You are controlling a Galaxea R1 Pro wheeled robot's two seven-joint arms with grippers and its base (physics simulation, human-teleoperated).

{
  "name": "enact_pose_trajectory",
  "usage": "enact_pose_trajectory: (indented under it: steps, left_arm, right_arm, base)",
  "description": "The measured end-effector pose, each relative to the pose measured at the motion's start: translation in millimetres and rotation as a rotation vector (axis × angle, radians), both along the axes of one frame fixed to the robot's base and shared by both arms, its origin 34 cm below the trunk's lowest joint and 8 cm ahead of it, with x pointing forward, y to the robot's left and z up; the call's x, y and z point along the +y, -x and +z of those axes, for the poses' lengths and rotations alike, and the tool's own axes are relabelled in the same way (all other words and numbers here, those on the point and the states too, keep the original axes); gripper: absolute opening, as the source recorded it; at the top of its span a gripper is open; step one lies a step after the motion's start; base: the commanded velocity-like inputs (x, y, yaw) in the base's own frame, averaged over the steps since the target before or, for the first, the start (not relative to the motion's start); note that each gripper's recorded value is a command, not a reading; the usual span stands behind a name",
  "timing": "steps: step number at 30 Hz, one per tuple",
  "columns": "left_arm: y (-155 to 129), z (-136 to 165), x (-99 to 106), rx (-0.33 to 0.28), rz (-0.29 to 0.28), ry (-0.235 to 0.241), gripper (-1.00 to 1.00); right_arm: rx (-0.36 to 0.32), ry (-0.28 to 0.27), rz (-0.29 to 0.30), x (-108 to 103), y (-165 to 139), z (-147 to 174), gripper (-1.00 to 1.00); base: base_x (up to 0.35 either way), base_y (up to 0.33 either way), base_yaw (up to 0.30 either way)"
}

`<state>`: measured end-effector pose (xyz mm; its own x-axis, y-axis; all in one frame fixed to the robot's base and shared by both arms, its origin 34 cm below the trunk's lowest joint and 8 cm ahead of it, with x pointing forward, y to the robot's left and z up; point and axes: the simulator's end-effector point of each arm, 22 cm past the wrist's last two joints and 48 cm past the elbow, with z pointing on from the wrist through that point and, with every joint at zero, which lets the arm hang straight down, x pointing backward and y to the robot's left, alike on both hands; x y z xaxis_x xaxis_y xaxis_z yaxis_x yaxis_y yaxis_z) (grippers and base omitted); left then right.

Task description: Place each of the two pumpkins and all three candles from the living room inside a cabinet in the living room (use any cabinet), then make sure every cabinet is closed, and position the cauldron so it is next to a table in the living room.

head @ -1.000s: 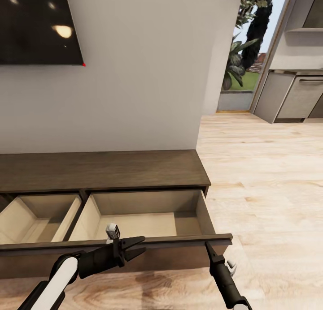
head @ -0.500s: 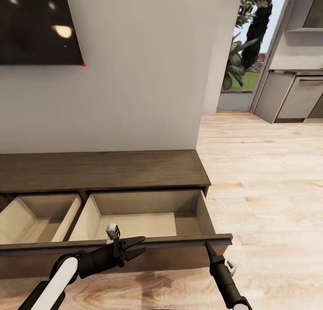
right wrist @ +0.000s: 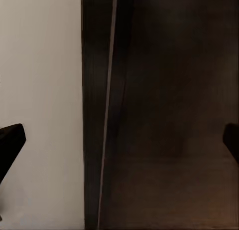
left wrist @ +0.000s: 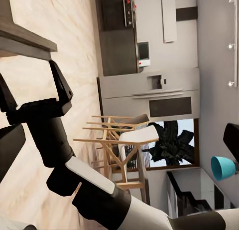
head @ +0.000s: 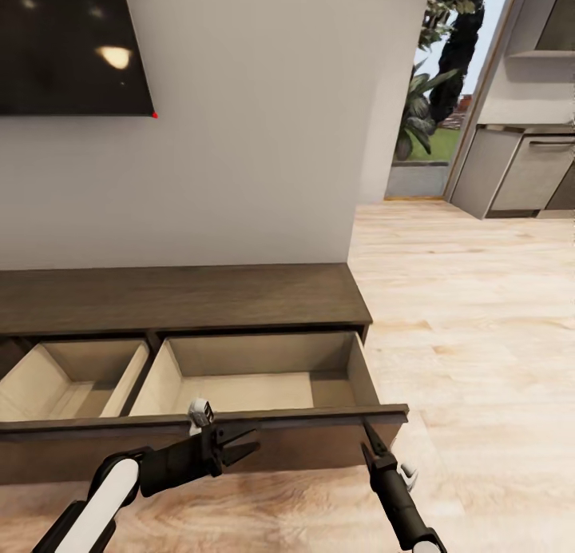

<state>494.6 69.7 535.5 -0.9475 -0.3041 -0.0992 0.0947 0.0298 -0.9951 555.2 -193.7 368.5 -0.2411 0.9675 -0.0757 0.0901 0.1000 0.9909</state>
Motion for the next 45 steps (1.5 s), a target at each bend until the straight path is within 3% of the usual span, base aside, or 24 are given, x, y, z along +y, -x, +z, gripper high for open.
enact_pose_trajectory:
  steps: [8, 23, 27, 34, 38, 42, 45]
  left_arm:
    - [0.0, 0.0, 0.1, 0.000, 0.000, 0.000, 1.00]
    - [0.4, 1.0, -2.1, -0.001, -0.002, 0.004, 1.00]
    - [1.3, 1.5, -3.4, -0.001, -0.005, 0.006, 1.00]
    - [5.6, 1.1, -8.7, 0.001, -0.021, 0.007, 1.00]
    - [5.6, 1.3, -8.9, 0.001, -0.021, 0.008, 1.00]
    - [5.8, 1.0, -8.5, 0.002, -0.021, 0.008, 1.00]
    - [5.8, 1.2, -8.9, 0.002, -0.022, 0.008, 1.00]
  right_arm:
    - [0.000, 0.000, 0.000, 0.2, 0.1, 0.1, 1.00]
    - [0.022, -0.012, 0.009, 2.5, 1.2, -4.2, 1.00]
    - [0.052, -0.046, 0.044, 11.3, 4.1, -8.4, 1.00]
    - [0.093, -0.158, 0.138, 28.7, 15.3, -10.0, 1.00]
    - [0.146, -0.158, 0.154, 15.3, 29.9, -27.8, 1.00]
    - [0.298, -0.163, 0.209, -1.7, 73.5, -71.9, 1.00]
    - [0.333, -0.147, 0.244, -3.4, 89.6, -83.0, 1.00]
  base:
    - [-0.062, 0.000, 0.000]
    - [-0.277, 0.000, 0.000]
    - [-0.038, 0.000, 0.000]
    - [-0.003, 0.000, 0.000]
    - [0.000, 0.000, 0.000]
    - [0.000, 0.000, 0.000]
    - [0.000, 0.000, 0.000]
